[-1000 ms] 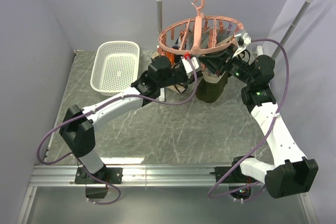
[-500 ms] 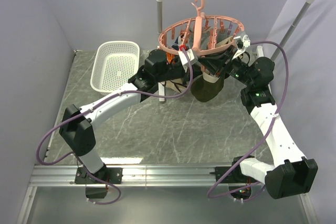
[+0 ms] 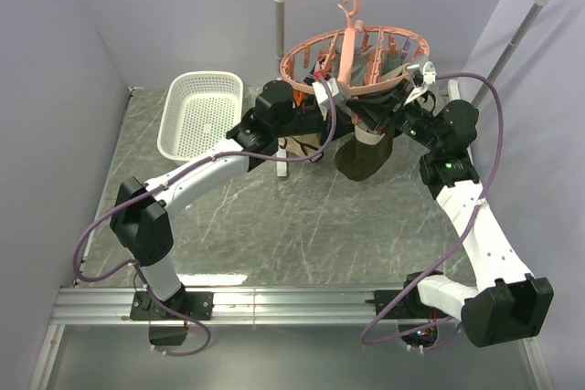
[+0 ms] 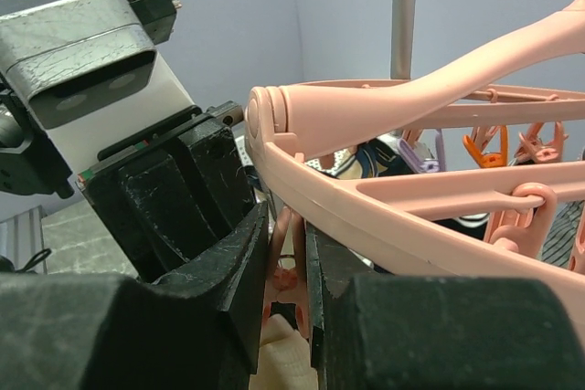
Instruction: Clip the underwear to the hanger
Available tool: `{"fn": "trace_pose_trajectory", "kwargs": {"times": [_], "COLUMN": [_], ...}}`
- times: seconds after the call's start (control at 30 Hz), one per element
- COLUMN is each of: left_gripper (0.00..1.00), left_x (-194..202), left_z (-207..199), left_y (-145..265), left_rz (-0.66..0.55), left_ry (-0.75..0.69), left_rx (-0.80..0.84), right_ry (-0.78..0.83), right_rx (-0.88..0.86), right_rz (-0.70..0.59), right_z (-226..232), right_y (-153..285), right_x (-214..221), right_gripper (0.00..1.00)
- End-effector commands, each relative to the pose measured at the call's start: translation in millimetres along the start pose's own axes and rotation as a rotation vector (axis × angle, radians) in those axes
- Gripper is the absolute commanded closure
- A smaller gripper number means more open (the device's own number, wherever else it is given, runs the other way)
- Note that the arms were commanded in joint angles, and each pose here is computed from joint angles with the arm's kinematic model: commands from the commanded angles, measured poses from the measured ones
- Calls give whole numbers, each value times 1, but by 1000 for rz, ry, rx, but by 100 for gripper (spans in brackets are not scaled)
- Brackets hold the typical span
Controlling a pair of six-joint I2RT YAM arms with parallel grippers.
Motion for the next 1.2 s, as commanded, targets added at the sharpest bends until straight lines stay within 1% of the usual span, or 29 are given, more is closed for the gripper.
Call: {"fn": "trace_pose_trajectory", "kwargs": {"times": [0.0,0.2,0.33,0.6,0.8,0.87,0.9,1.03,1.17], "left_gripper": [100,100,100,100,100,100,100,100,100], "left_x": [-24,-30,-29,-32,-35,-40,-38,-44,-46], "left_z": [4,9,7,5,-2,-1,-2,1,1], "left_y": [-1,-3,-4,1,4,8,10,17,20], "left_rz": [-53,-78,-78,-98,-113,-140,-142,-179,-188], "left_ry": [23,89,179,257,347,355,385,405,416], "left_rx": [6,-29,-32,-55,-21,-2,5,41,73], "right_ry": [41,56,58,78,88,88,91,85,87], "right_rx": [-151,-108,-106,-86,-74,-69,-72,-81,-94], "right_rz": [-14,-19,-37,-53,-63,-63,-65,-64,-65], "right_z": [27,24,24,23,23,22,23,24,25], "right_y": [6,6,6,7,7,7,7,8,7], "right_x": [-10,-10,-11,-9,-8,-7,-7,-3,-4], "right_gripper": [100,100,100,100,100,100,100,100,100]}}
Point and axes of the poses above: each gripper's point midway between its finger pads, its own y axis back along the fingers, its own z axis along the line the jaws close on, x = y × z, the point moved 6 cm from there along y, back along the fingers, and after that the axes turned 9 degrees about y, right-handed, at the moved point
